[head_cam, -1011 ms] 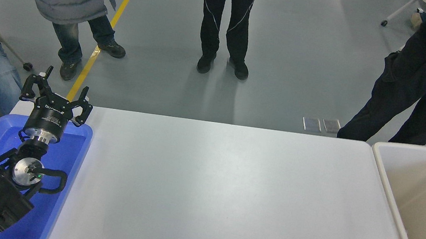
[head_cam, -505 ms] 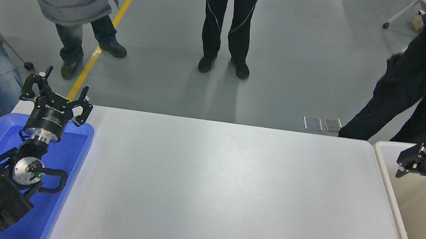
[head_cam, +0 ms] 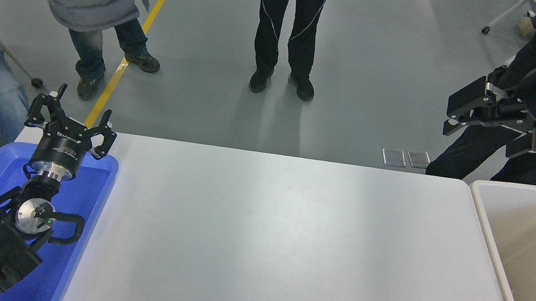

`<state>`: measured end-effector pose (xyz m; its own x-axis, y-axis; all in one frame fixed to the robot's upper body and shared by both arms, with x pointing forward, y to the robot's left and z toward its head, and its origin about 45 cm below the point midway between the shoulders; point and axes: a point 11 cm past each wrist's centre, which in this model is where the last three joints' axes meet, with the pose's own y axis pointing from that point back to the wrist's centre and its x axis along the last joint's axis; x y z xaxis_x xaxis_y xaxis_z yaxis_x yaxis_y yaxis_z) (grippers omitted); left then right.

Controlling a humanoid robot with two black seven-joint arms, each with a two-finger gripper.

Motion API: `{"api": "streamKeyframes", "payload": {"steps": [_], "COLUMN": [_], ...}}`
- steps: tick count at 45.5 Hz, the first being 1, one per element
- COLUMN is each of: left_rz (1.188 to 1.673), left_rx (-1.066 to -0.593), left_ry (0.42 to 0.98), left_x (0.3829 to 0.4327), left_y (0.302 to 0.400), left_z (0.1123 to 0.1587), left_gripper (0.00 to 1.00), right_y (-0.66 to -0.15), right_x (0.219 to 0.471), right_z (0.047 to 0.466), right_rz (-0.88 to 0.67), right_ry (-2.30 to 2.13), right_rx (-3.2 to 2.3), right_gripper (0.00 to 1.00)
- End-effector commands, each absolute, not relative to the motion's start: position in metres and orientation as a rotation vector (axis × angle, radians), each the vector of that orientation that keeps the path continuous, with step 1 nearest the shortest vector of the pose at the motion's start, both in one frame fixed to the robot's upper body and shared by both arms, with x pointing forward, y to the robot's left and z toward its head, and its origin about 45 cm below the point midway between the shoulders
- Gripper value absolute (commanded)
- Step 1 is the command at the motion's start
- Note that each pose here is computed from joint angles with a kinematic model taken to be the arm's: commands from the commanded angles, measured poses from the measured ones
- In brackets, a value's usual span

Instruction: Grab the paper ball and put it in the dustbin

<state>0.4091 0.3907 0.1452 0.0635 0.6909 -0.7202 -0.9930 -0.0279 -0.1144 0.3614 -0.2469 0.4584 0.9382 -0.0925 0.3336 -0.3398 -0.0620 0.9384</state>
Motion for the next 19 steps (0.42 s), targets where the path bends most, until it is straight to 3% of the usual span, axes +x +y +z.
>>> {"api": "streamKeyframes", "payload": {"steps": [1,19], "left_rz": [1.456,1.457], "left_rx": [-0.724,-0.725], "left_ry": [0.537,0.536], "left_x": [0.4091,0.4090], "left_y": [0.3908,0.3910], "left_z": [0.1451,0.1453], "left_gripper": [0.98,0.98], "right_y": [-0.201,-0.183], "right_x": [0.355,0.354], "right_z": [0.475,0.476], "right_rz": [0.329,0.361], "right_ry": [-0.254,-0.225], "right_rx": [1.599,1.632], "right_gripper": [1.00,1.00]}}
